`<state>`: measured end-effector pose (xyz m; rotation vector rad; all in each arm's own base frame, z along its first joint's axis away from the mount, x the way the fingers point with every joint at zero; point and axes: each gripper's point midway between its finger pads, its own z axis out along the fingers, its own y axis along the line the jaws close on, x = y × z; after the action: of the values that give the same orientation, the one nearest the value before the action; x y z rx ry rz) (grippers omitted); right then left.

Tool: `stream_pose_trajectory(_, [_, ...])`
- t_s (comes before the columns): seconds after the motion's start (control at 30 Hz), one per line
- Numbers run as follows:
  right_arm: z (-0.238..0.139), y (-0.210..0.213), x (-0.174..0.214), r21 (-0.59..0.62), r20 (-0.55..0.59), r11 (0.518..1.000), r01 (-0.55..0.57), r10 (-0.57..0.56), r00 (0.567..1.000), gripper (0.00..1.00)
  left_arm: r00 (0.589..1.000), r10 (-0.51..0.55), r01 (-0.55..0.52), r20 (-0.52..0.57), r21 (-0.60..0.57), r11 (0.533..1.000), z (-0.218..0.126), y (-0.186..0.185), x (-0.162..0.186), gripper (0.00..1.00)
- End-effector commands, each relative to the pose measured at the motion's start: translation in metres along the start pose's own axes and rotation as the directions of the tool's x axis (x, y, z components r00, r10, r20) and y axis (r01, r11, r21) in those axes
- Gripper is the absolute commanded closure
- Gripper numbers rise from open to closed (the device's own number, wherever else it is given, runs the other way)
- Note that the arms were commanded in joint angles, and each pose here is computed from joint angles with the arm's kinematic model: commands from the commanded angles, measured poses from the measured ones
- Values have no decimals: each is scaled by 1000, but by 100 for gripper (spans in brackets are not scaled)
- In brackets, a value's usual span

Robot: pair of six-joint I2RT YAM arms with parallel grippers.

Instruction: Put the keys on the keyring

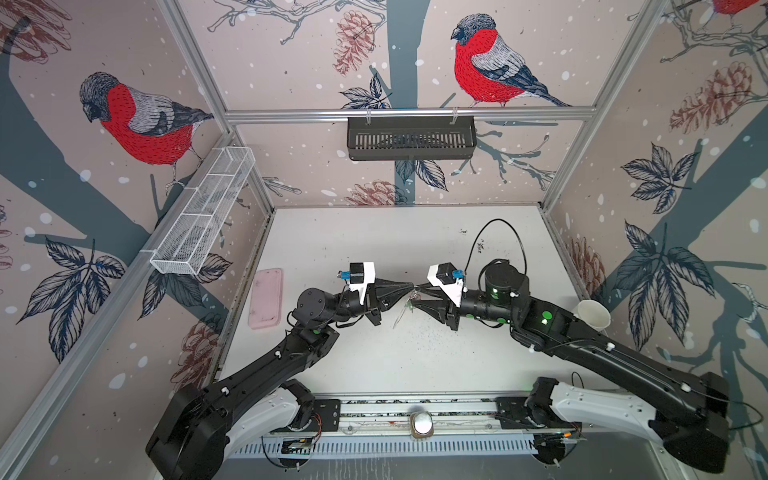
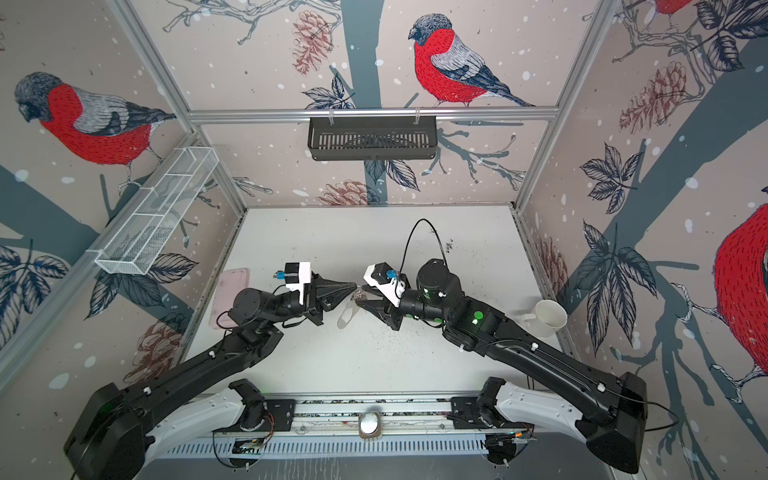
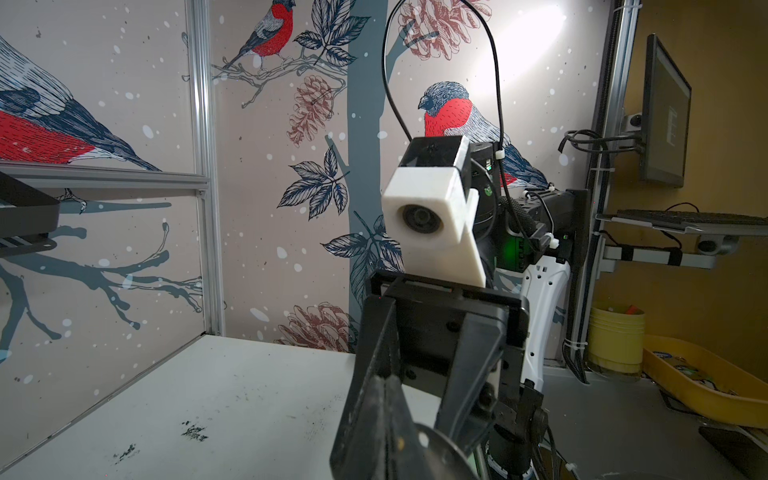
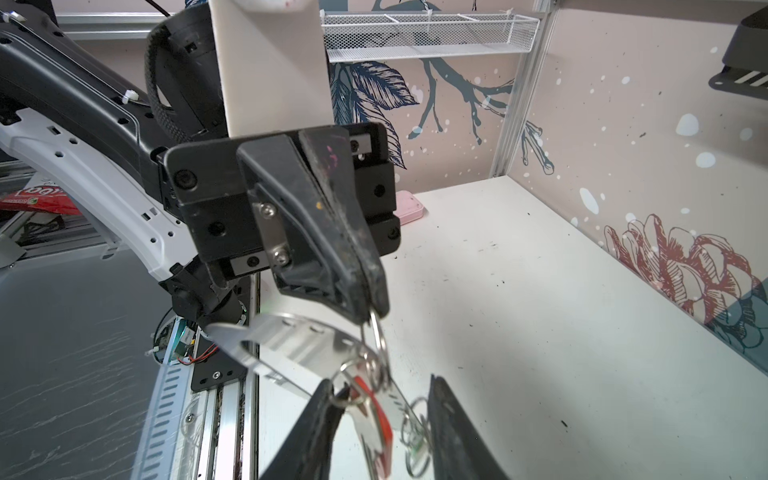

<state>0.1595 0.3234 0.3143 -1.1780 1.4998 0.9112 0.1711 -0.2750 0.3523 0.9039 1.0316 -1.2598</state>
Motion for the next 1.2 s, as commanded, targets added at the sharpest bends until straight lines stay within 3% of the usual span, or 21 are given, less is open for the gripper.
stream_pose_trajectory(0.0, [-1, -1, 1, 10, 2, 1000, -1, 1, 1000, 61, 998, 50, -50, 50, 18, 999, 0, -5, -14, 100])
stream_pose_trajectory(0.27, [3, -1, 3, 2, -1, 1000, -1, 1, 1000, 71, 997, 49, -50, 54, 23, 998, -1, -6, -16, 100])
stream_pose_trajectory(0.6, [6, -3, -2, 7, 26, 1000, 15, -16, 1000, 69, 997, 47, -49, 57, 40, 998, -1, -9, -17, 100])
stream_pose_trajectory(0.93, [1, -2, -9, 11, 35, 1000, 28, -28, 999, 92, 997, 49, -51, 54, 31, 998, -3, -9, -16, 100])
stream_pose_trajectory(1.17, [-9, -1, -14, 23, 43, 999, 39, -40, 998, 99, 997, 51, -52, 54, 23, 998, -3, -7, -16, 100])
